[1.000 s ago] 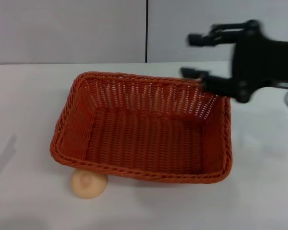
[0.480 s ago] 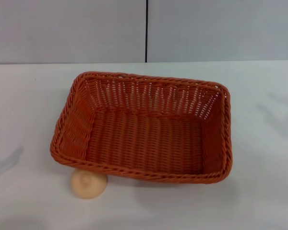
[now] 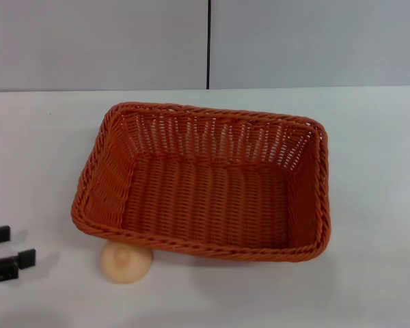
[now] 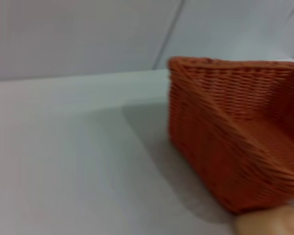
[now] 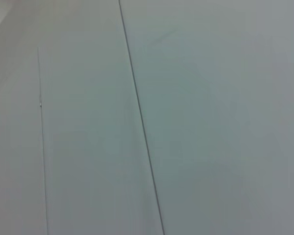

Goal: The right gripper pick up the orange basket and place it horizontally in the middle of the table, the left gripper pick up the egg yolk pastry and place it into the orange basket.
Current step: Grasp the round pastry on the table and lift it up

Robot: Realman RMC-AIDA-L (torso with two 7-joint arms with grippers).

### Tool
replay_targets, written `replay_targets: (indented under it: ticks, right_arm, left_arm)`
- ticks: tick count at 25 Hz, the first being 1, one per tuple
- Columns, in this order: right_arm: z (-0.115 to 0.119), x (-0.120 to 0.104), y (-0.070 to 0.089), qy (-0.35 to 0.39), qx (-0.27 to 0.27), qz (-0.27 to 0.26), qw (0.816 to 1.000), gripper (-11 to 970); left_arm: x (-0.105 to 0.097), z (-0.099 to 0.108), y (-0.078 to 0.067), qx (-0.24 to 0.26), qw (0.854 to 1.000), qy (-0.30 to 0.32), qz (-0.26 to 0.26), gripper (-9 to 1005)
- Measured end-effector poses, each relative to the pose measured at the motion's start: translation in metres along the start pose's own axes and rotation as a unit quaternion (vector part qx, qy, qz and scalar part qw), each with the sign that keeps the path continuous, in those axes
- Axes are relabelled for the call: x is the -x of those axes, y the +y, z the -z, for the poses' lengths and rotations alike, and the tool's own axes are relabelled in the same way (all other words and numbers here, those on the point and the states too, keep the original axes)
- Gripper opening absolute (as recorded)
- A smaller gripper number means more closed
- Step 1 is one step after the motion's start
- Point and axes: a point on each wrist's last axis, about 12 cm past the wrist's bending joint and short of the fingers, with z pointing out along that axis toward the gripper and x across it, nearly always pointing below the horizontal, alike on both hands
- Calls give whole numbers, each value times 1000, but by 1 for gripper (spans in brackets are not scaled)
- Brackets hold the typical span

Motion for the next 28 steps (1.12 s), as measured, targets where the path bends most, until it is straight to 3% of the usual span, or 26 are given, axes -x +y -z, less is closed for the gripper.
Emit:
replay_targets:
  ticks: [8, 13, 28]
  right_arm:
    - [-2, -1, -2, -3, 2, 0, 1000, 492]
    - [-3, -2, -1, -3, 5, 2, 1000, 492]
    - [1, -5, 0, -6, 0, -4, 1000, 491]
  left_arm:
    - [-9, -11, -17, -68, 997, -3, 41, 809]
    - [-18, -32, -22, -94, 993, -47, 45, 790]
    - [-22, -76, -37, -108, 994, -19, 24, 734]
